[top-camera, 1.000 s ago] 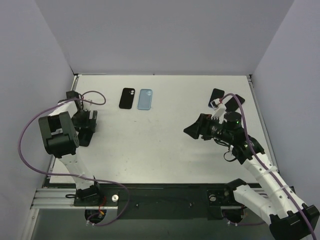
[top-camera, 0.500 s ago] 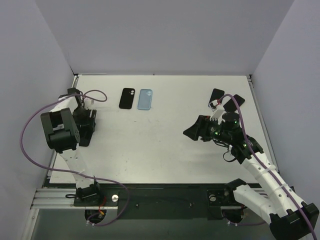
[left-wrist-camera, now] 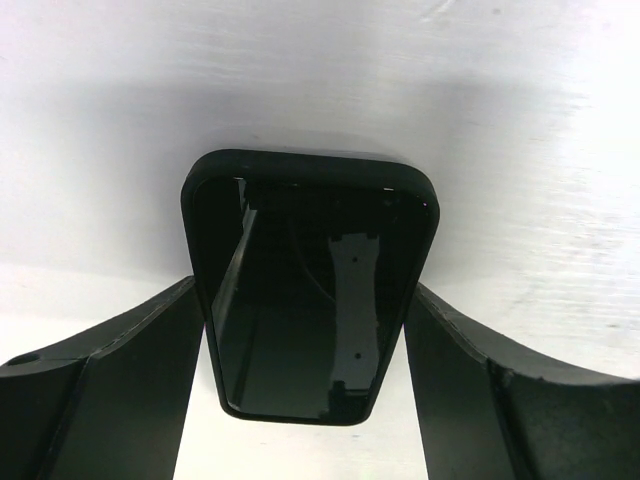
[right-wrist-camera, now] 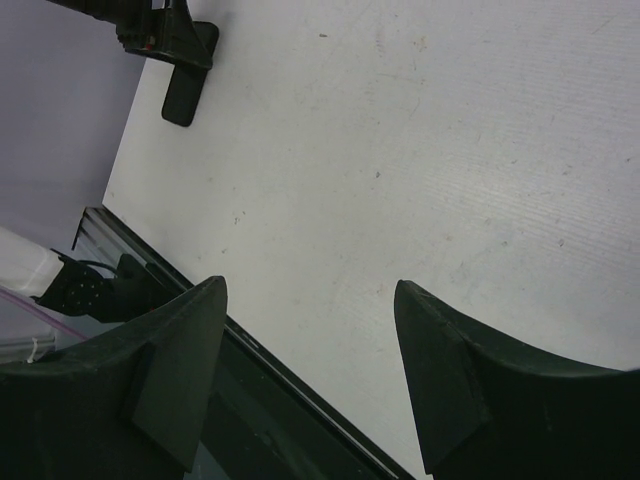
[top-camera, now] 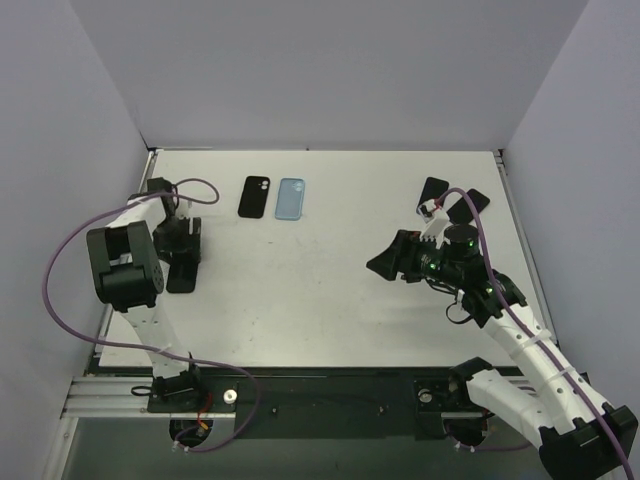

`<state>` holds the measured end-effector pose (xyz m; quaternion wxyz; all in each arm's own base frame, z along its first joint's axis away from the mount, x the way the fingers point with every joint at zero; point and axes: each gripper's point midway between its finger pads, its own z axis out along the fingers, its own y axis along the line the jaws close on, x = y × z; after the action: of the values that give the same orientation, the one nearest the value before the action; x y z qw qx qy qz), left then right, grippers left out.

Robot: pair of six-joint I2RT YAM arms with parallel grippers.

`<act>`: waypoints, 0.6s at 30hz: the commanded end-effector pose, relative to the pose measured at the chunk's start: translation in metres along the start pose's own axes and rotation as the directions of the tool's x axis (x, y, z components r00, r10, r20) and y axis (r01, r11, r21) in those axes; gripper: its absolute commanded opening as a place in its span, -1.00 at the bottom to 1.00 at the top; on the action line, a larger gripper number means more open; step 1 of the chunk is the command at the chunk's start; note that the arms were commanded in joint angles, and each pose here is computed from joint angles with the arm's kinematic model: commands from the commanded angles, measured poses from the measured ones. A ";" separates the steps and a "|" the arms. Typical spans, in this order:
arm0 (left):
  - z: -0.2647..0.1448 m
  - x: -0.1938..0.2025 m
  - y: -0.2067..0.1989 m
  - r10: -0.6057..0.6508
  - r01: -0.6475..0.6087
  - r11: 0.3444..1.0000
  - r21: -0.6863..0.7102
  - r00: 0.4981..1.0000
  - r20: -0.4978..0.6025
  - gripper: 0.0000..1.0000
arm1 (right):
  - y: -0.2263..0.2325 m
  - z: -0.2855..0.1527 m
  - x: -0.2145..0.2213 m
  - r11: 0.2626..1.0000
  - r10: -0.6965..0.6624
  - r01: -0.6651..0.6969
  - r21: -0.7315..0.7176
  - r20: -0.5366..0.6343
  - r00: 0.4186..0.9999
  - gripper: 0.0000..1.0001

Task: Take the phone out of the phone case
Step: Pick up the phone at the center of the board.

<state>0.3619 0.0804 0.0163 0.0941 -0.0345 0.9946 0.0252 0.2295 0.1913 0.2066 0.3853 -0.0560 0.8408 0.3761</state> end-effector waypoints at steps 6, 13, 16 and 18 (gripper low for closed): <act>-0.046 -0.031 -0.054 -0.286 0.263 0.953 0.149 0.944 0.165 -1.00 | -0.017 0.016 0.003 0.997 -0.011 0.011 0.074 0.007 1.000 0.24; -0.071 -0.022 -0.099 -0.442 0.372 0.875 0.308 0.875 0.198 -1.00 | -0.001 0.049 0.027 0.992 -0.092 0.097 0.085 -0.065 0.994 0.22; -0.087 -0.015 -0.124 -0.499 0.387 0.818 0.427 0.846 0.189 -1.00 | 0.015 0.074 0.035 0.988 -0.138 0.141 0.059 -0.055 0.989 0.23; -0.098 -0.012 -0.137 -0.524 0.386 0.787 0.481 0.830 0.193 -1.00 | 0.030 0.088 0.045 0.983 -0.175 0.178 0.040 -0.065 0.982 0.24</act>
<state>0.3498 -0.0254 0.0676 0.1978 -0.2168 0.9494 -0.1115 0.2263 0.2478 0.1449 0.3408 -0.1137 0.8764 0.3206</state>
